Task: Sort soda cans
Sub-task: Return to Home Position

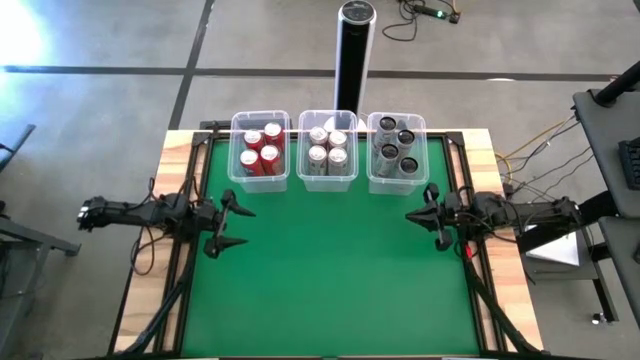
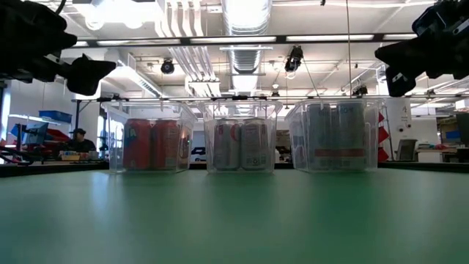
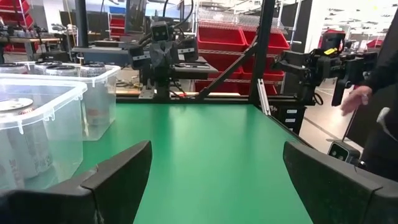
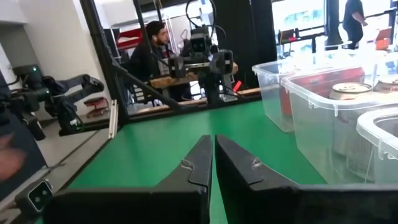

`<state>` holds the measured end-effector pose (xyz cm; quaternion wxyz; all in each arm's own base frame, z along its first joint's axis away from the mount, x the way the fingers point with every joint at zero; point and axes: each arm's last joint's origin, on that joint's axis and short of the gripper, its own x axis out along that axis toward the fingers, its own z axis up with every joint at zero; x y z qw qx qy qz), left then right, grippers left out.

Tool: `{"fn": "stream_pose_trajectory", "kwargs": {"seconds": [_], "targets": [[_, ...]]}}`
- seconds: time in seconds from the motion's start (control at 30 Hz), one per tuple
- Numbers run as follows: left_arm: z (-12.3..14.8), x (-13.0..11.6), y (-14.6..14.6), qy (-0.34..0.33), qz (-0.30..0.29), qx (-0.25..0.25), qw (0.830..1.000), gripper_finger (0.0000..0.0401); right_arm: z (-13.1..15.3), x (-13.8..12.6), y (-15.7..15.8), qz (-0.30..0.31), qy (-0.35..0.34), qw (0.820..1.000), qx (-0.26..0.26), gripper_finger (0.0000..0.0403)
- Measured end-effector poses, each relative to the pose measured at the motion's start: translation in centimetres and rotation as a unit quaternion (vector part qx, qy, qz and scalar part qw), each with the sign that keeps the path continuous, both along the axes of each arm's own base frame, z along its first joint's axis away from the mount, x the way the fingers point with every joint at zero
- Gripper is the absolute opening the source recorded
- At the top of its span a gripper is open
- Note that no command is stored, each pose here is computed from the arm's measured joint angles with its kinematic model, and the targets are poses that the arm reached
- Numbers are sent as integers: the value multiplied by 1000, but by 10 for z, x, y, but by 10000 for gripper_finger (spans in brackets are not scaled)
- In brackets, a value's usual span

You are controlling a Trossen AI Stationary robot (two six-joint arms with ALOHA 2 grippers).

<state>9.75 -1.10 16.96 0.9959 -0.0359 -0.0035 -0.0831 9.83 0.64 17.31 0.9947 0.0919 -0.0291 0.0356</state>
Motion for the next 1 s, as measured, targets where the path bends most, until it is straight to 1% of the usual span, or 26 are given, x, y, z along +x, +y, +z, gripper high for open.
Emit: {"fn": "stream_pose_trajectory", "kwargs": {"seconds": [0.27, 1.0], "targets": [[4, 0, 0, -3, 0, 0, 1000, 348, 1, 0, 0, 0, -1, 1000, 0, 13], [2, 2, 0, 11, -1, 1, 1000, 348, 5, -1, 0, 0, -8, 1000, 1, 13]]}}
